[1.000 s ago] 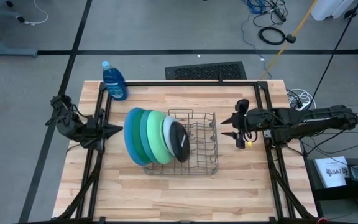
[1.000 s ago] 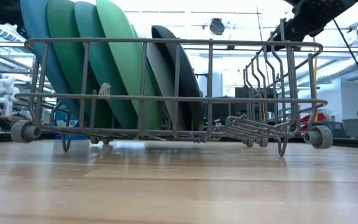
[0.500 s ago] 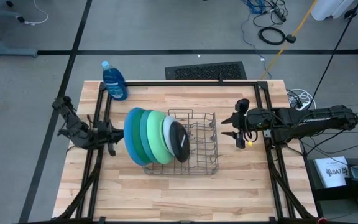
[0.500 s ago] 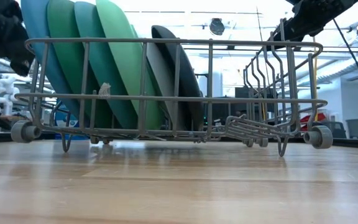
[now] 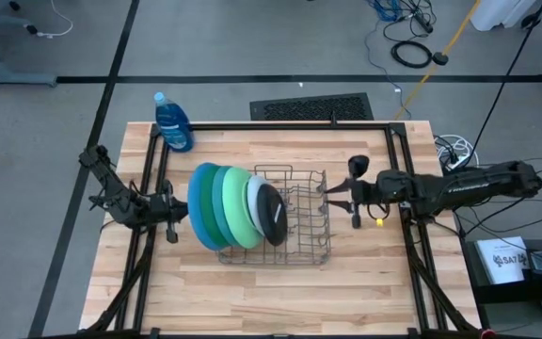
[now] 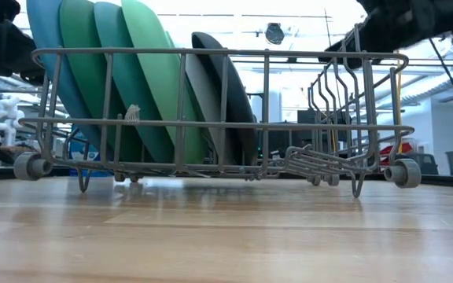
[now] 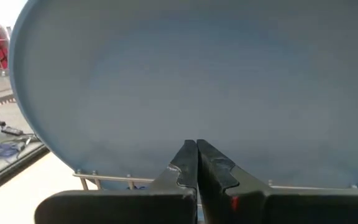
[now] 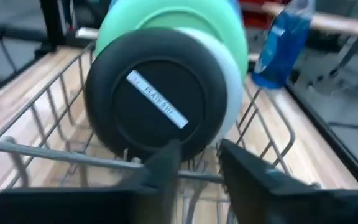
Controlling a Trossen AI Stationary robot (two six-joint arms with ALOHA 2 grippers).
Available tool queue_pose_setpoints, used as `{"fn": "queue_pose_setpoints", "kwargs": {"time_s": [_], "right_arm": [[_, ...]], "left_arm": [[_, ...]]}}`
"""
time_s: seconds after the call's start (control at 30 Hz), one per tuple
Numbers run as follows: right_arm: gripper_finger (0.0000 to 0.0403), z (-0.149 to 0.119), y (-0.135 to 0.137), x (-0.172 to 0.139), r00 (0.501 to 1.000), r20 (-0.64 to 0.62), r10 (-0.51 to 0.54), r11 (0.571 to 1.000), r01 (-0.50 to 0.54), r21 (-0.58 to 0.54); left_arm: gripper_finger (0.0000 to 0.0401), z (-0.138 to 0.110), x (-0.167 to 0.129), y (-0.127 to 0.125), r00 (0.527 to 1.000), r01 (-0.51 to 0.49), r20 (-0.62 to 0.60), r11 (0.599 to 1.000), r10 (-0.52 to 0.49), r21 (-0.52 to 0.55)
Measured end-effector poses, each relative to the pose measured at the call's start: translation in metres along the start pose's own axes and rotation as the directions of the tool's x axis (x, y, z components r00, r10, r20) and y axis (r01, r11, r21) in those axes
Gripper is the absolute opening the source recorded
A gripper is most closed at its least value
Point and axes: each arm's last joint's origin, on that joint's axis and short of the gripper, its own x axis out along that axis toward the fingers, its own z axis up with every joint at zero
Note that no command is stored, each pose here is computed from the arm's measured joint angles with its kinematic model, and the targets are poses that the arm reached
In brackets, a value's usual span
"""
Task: Sort dishes
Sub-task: Return to Home Position
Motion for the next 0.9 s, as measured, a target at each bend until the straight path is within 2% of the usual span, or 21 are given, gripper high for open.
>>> {"fn": "queue_pose_setpoints", "kwargs": {"time_s": [0.1, 0.17, 0.43, 0.5, 0.67, 0.8, 0.9], "right_arm": [[0.0034, -0.02, 0.002, -0.003, 0.993, 0.115, -0.003, 1.0, 0.002, 0.01], [0.0012, -0.032, 0.004, -0.008, 0.981, 0.193, 0.006, 1.0, -0.009, 0.018], [0.0002, -0.073, 0.006, -0.028, 0.948, 0.316, -0.025, 0.997, -0.002, 0.083], [0.0001, -0.071, 0.006, -0.031, 0.943, 0.332, -0.02, 0.997, -0.005, 0.073], [0.0001, -0.07, 0.008, -0.032, 0.935, 0.347, 0.071, 0.997, -0.08, 0.013], [0.0001, -0.071, 0.008, -0.032, 0.939, 0.336, 0.081, 0.996, -0.088, 0.007], [0.0, -0.067, 0.009, -0.033, 0.915, 0.382, 0.126, 0.992, -0.122, -0.035]], "left_arm": [[0.0, 0.0, 0.0, 0.0, 1.0, 0.0, 0.0, 1.0, 0.0, 0.017], [0.0, 0.0, 0.0, 0.0, 1.0, -0.001, -0.001, 1.0, 0.001, 0.024], [0.0, 0.0, 0.0, 0.0, 1.0, -0.011, -0.002, 1.0, 0.011, 0.009], [0.0, 0.0, 0.0, 0.0, 1.0, -0.011, -0.003, 1.0, 0.011, 0.009], [0.0, -0.001, 0.001, -0.001, 1.0, -0.008, -0.011, 0.999, 0.009, 0.037], [0.0, -0.003, 0.001, -0.002, 1.0, -0.001, -0.022, 0.998, 0.002, 0.06], [0.0, -0.003, 0.002, -0.003, 1.0, 0.0, -0.029, 0.997, 0.002, 0.075]]}}
